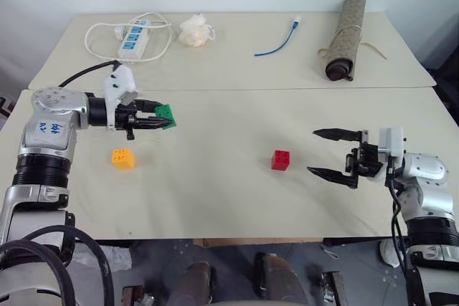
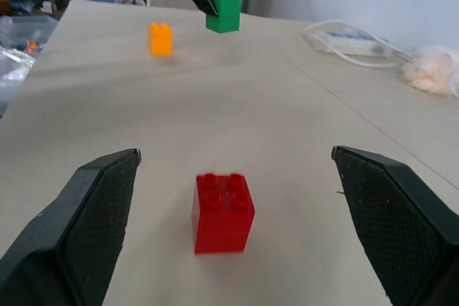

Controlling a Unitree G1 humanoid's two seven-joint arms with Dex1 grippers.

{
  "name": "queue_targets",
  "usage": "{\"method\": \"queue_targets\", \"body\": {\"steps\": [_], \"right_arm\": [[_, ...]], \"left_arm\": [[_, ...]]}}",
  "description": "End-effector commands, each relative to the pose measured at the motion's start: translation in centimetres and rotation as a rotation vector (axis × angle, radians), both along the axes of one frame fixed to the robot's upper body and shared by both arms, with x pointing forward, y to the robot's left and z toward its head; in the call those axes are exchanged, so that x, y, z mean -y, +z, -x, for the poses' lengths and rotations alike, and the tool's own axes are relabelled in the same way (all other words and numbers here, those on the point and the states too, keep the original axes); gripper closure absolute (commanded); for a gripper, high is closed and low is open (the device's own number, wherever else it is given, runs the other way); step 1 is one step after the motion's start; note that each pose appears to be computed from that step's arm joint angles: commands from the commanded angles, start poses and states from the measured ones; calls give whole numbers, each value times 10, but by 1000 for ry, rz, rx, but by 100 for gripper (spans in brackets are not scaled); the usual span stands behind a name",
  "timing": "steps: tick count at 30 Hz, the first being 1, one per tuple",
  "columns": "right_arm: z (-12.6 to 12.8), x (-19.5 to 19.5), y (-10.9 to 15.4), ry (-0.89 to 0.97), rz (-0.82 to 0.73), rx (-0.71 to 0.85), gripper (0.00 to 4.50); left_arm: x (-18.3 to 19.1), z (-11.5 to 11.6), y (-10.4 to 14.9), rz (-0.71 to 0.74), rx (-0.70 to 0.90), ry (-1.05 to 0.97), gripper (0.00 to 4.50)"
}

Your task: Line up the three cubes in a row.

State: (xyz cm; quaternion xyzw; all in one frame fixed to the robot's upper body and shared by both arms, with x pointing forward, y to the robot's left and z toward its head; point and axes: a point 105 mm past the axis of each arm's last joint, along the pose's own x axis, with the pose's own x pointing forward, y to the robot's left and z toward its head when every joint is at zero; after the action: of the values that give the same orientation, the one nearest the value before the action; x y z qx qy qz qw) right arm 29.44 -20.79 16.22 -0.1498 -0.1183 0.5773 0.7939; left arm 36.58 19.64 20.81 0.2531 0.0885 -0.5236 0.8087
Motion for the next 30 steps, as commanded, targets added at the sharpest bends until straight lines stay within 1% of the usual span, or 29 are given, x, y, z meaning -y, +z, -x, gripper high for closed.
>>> {"method": "queue_targets", "body": {"steps": [1, 3, 4, 6, 8, 10, 13, 18, 21, 25, 27, 28, 30], "right_arm": [[10, 14, 10, -43, 11, 39, 0], [18, 20, 8, -62, 16, 23, 0], [24, 21, 7, -63, 17, 18, 0], [31, 20, 7, -59, 17, 15, 0], [40, 17, 3, -48, 24, -8, 0], [48, 15, -2, -37, 37, -37, 0], [53, 13, -5, -36, 44, -50, 0], [50, 9, -4, -40, 34, -37, 0], [48, 5, -4, -32, 28, -30, 0], [46, 1, -6, -23, 20, -28, 0], [45, 0, -7, -20, 16, -27, 0], [44, -1, -7, -19, 14, -26, 0], [44, -3, -8, -12, 8, -24, 0]], "left_arm": [[42, 12, 5, -9, -11, -207, 300], [75, 20, -3, -12, -46, -335, 300], [90, 20, -12, -21, -68, -367, 300], [100, 19, -22, -33, -89, -382, 300], [108, 16, -36, -87, -92, -393, 300], [118, 12, -43, -109, -108, -394, 300], [125, 10, -48, -130, -122, -388, 300], [132, 10, -60, -184, -126, -368, 300], [135, 13, -61, -167, -154, -351, 300], [132, 10, -65, -165, -159, -294, 300], [133, 12, -66, -152, -187, -279, 227], [134, 15, -66, -150, -203, -282, 201], [138, 14, -56, -105, -165, -282, 144]]}}
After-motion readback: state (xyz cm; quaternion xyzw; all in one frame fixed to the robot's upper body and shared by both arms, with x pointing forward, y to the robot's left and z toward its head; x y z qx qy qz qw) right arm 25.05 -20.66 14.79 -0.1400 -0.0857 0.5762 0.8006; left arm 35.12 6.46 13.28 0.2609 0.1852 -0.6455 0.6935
